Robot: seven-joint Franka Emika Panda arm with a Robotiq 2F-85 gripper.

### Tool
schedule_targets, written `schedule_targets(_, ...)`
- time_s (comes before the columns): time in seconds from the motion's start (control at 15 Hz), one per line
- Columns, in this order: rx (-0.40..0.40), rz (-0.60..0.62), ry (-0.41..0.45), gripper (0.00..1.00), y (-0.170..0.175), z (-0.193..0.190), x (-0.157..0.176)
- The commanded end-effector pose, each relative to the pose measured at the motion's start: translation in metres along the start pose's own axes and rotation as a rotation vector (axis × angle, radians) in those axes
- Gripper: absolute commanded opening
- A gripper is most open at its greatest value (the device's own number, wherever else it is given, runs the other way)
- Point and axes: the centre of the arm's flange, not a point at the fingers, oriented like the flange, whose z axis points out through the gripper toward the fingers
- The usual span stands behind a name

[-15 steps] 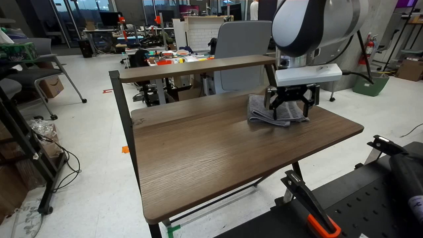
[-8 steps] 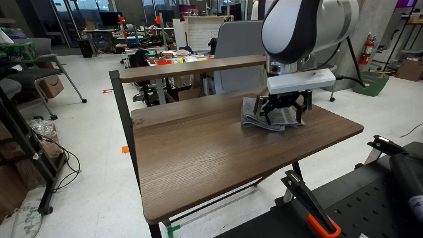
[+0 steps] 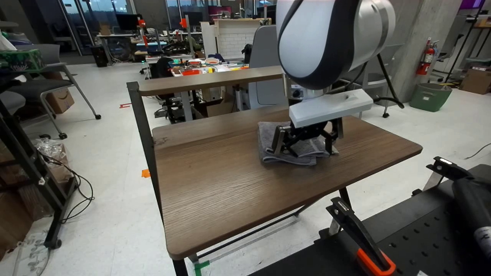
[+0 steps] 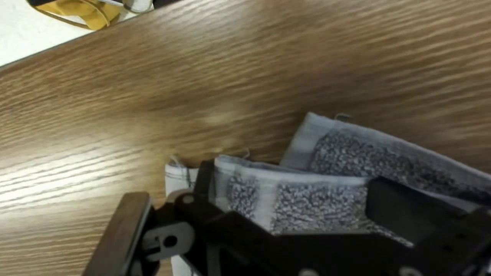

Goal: Move the towel to the left

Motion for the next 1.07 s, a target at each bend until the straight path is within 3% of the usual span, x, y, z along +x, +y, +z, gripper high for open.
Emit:
schedule_targets(0.0, 0.001, -0.071, 0.032, 1.00, -0.040, -0.006, -0.017)
schedule_targets(0.47, 0.022, -0.140, 0.046, 1.00, -0.084, -0.027, -0.036)
schedule_targets(0.67, 0.037, -0.130, 0.064, 1.00, -0.084, -0.050, -0.034)
schedule_targets(1.0, 0.084, -0.119, 0.103, 1.00, -0.067, -0.120, -0.034)
